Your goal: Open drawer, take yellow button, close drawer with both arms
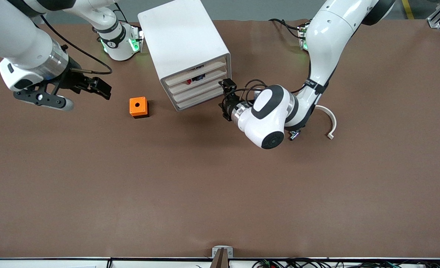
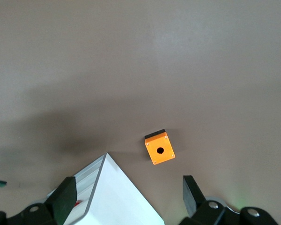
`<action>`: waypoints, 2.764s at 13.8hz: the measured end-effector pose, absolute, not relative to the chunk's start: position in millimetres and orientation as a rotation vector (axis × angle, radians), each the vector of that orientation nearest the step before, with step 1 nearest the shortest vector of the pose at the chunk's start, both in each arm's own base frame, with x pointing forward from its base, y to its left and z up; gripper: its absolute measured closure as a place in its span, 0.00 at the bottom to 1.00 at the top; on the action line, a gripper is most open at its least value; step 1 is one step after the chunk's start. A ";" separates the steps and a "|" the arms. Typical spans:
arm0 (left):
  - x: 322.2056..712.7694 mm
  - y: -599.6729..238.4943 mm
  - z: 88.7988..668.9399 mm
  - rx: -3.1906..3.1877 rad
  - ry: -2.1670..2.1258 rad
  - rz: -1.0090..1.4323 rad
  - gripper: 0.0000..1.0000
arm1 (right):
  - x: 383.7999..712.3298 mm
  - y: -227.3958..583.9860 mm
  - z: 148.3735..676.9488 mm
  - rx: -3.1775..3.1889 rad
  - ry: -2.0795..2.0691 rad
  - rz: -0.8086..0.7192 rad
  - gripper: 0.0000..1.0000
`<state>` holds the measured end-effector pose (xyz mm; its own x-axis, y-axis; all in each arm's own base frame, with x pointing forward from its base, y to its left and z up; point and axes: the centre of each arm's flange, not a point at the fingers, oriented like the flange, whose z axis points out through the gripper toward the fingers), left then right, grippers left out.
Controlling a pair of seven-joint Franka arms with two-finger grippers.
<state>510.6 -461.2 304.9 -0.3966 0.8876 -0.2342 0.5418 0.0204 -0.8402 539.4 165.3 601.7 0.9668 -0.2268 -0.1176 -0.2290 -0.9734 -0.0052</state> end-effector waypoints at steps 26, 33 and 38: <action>475.1 -496.3 276.8 -1.114 -1.883 1.302 0.87 | 520.3 299.6 545.6 -3.012 0.925 0.177 0.00; 560.1 -413.3 285.8 -1.078 -2.043 1.417 0.87 | 495.3 382.5 512.7 -2.881 1.301 0.144 0.00; 585.2 -390.4 295.0 -1.123 -2.104 1.437 0.87 | 475.8 440.8 474.9 -2.836 1.451 0.107 0.00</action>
<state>585.2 -390.4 295.0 -0.6214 0.7711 -0.1386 0.4097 0.1690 -0.8964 475.8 440.8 474.9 0.5837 -0.8111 -0.0388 -0.8080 -0.5849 0.0716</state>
